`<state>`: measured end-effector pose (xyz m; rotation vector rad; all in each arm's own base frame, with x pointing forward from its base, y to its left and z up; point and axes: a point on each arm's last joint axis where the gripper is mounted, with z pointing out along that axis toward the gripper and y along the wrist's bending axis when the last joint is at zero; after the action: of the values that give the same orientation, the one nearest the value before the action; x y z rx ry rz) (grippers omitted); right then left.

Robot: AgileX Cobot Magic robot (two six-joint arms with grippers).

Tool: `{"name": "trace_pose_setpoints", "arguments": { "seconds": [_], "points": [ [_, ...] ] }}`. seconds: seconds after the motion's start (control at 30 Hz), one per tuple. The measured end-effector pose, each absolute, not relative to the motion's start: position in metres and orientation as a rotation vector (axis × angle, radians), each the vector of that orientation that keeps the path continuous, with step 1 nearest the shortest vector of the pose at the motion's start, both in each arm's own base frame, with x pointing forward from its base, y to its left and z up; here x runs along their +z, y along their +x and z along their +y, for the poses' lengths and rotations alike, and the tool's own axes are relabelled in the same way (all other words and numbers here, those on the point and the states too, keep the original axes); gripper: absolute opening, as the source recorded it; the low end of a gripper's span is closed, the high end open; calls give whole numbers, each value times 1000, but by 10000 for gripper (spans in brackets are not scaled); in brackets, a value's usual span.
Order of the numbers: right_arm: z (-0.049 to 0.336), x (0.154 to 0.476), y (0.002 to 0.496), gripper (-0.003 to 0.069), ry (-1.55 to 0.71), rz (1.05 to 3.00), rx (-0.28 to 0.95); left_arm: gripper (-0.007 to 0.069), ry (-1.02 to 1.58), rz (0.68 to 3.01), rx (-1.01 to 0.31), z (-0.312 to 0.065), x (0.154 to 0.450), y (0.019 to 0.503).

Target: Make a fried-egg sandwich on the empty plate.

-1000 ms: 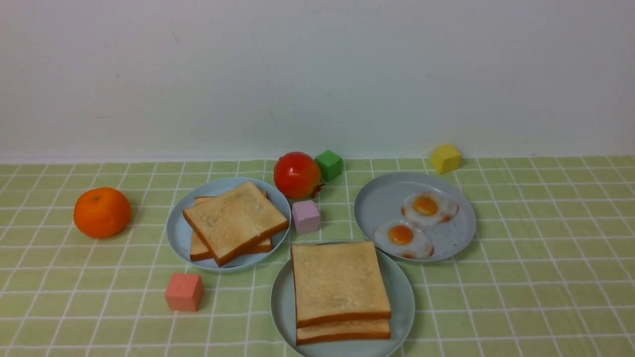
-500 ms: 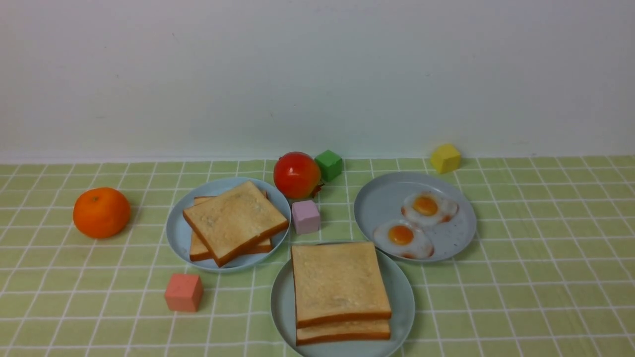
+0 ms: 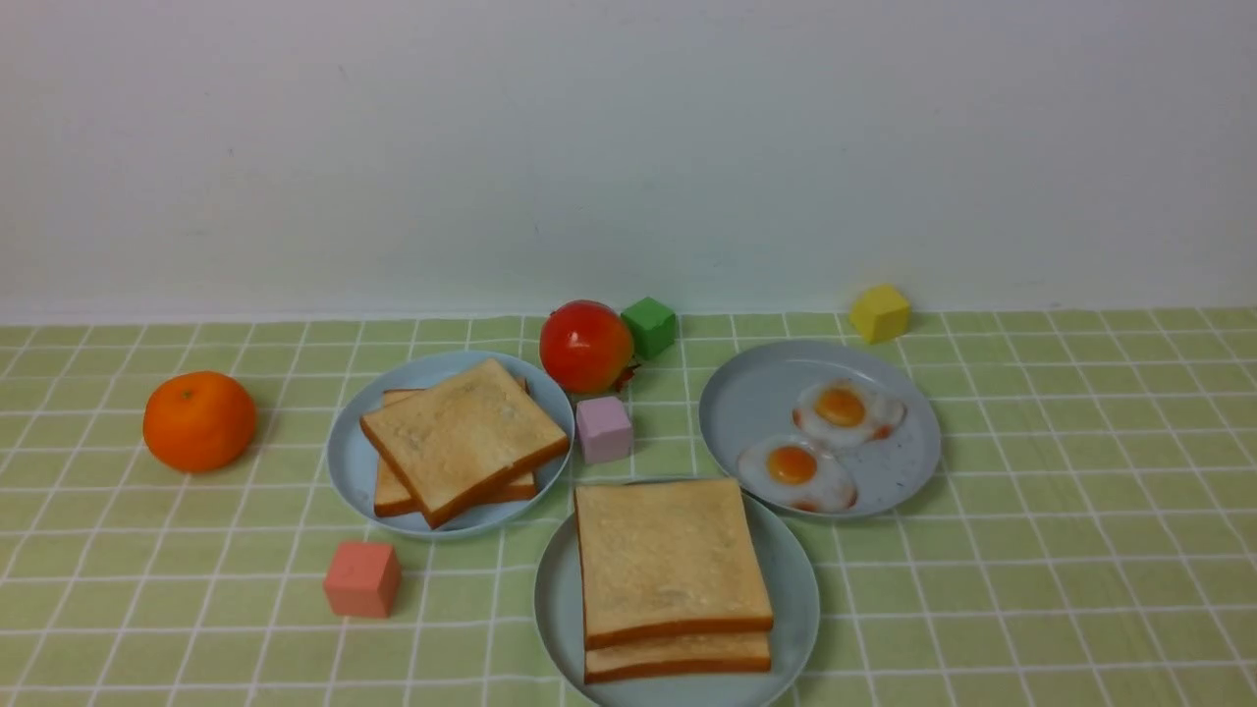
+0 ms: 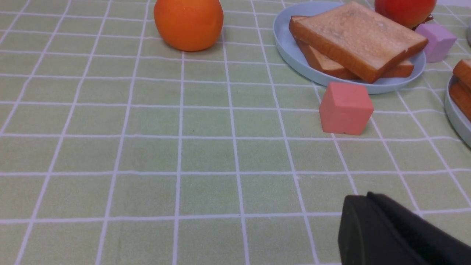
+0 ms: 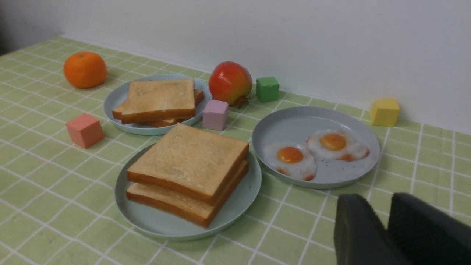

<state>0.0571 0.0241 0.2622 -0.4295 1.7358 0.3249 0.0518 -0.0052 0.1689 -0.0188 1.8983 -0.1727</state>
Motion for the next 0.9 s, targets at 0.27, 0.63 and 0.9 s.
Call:
{"name": "trace_pose_setpoints", "arguments": {
  "seconds": [0.27,0.63,0.9],
  "points": [
    [10,246,58,177,-116,1853,205,5,-19,1897,-173,-5,169,52],
    [6,173,51,198,18,1897,158,15,-19,1895,-174,-5,169,52],
    [6,174,52,211,27,1880,163,19,-19,1895,-174,-5,169,52]
  ]
}}
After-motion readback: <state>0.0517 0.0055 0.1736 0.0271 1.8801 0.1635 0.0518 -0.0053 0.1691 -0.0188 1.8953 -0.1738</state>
